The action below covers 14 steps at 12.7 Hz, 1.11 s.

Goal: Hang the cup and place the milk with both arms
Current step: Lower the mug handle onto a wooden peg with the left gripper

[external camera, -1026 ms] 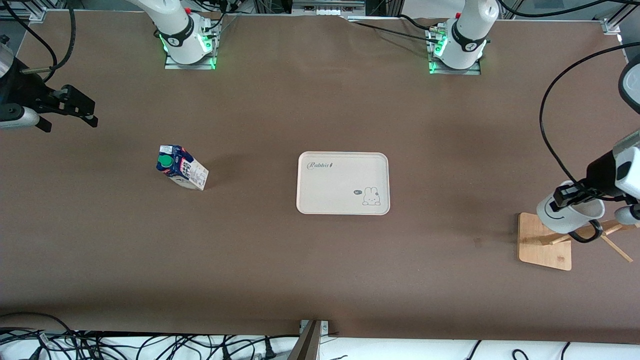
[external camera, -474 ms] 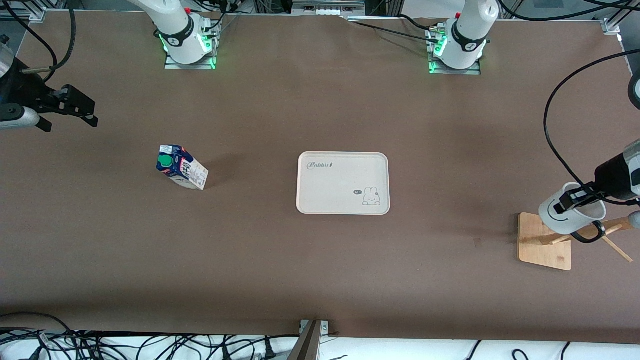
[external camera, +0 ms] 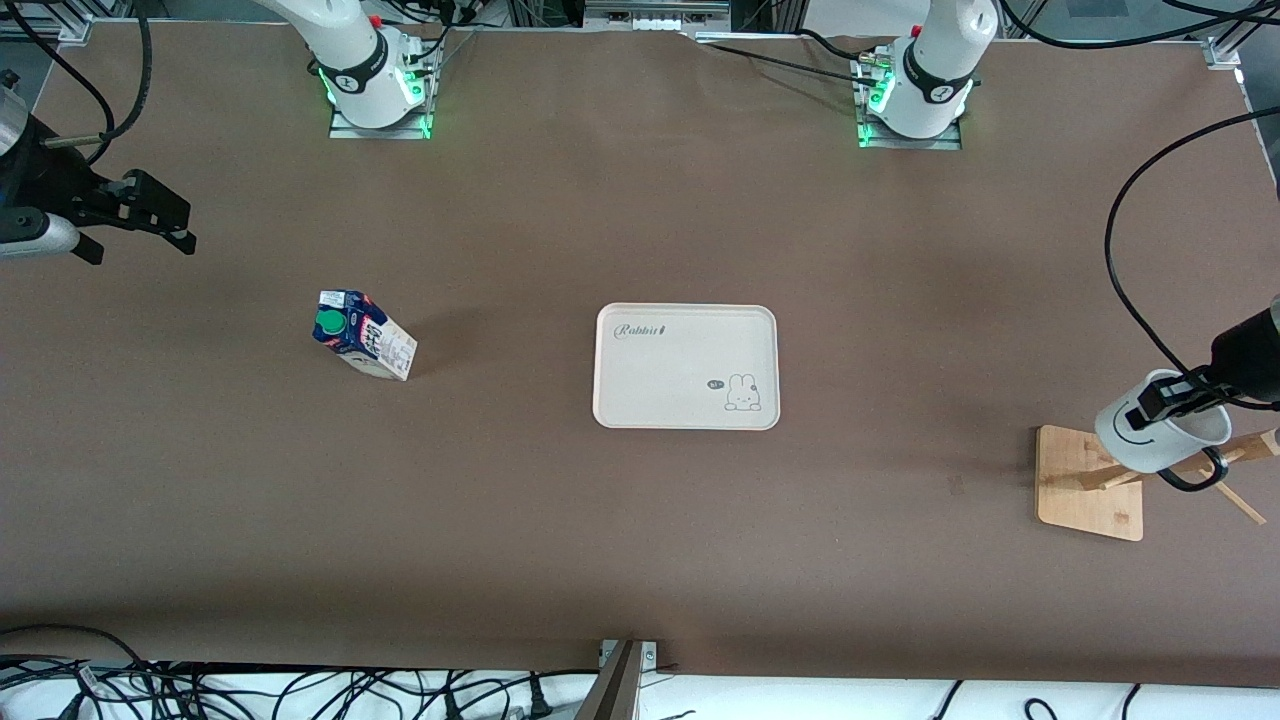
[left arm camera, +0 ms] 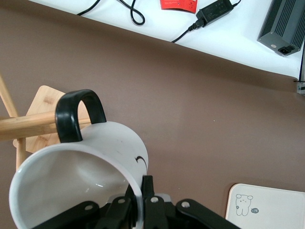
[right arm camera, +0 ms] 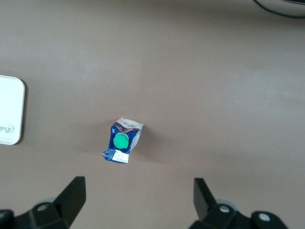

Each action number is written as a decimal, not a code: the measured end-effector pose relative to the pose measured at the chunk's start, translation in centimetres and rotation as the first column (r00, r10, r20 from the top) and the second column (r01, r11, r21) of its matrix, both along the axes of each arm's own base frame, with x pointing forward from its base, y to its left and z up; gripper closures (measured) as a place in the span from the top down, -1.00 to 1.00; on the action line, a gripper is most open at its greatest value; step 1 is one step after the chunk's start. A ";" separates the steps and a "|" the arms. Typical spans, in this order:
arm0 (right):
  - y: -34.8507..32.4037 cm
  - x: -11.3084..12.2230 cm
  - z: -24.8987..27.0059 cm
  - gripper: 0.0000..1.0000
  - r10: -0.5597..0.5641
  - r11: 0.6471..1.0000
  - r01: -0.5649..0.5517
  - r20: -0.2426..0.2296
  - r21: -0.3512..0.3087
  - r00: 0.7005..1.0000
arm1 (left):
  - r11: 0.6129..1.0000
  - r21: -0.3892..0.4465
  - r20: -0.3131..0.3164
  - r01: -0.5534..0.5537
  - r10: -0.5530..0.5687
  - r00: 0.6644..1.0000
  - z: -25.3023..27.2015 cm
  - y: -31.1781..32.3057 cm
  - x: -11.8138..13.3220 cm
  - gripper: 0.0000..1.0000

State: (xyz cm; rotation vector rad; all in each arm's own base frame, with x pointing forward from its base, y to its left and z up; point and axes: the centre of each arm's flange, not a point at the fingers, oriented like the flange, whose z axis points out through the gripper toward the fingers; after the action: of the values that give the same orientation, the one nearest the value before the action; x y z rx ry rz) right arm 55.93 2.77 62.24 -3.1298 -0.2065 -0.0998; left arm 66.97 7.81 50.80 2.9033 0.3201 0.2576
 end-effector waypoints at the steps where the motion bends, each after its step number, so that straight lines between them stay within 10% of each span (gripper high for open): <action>1: 0.0 0.0 0.0 1.00 0.000 1.000 0.000 0.000 0.000 1.000 | 1.000 -0.001 -0.003 0.002 -0.002 1.000 -0.3 0.1 0.1 -0.88; 11: 0.0 0.0 0.0 1.00 0.000 1.000 0.000 0.000 0.000 1.000 | 1.000 -0.027 0.023 0.000 0.001 1.000 -0.1 2.8 -0.3 -0.87; 14: 0.0 0.0 0.0 1.00 0.000 1.000 0.000 0.000 0.000 1.000 | 0.999 -0.040 0.037 0.030 -0.028 0.999 -0.1 3.0 -0.3 -0.32</action>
State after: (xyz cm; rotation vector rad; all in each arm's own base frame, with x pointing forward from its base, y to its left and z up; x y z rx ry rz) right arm 55.93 2.77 62.24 -3.1298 -0.2066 -0.0997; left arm 66.68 10.79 50.74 2.8570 0.2736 0.2954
